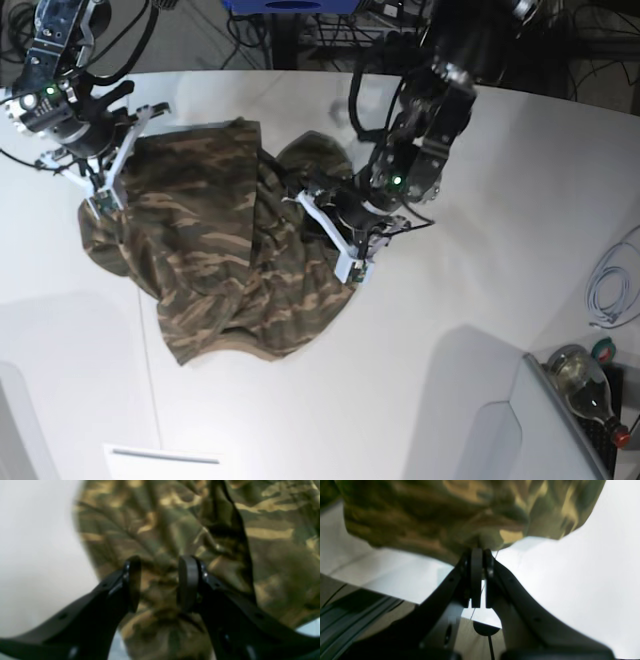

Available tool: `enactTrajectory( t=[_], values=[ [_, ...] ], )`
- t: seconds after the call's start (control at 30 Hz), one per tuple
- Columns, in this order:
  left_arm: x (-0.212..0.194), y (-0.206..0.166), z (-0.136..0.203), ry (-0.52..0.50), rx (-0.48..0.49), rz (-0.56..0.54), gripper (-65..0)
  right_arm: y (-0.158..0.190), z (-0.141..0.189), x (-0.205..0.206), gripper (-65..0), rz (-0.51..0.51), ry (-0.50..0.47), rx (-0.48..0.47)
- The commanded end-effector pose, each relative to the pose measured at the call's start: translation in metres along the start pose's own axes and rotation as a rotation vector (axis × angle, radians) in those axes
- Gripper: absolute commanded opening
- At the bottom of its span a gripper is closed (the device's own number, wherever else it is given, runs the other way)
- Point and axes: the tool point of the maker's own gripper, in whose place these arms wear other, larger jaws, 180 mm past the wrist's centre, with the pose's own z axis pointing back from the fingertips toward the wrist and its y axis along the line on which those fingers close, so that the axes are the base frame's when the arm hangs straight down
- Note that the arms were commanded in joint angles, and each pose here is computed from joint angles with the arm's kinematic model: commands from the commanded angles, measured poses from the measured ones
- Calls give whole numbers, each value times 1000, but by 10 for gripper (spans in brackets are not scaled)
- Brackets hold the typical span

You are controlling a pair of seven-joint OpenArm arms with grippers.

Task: Layout the t-shirt on the table in an organized manner, then fold the t-shirt properly
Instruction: 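Grasp opposite edges of the t-shirt with both grippers, then pull the t-shirt apart, spreading it between both grippers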

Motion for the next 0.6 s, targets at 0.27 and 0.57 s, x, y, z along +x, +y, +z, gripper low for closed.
enactTrajectory(
  t=[0.27,0.57],
  values=[
    [-49,72,-5,154,208,-202,-601,-56,31,64,-648,90,-113,-163],
    [-48,128,23,89,301,-254,-601,-149,71,92,-648,-10,-126,-392]
  ],
)
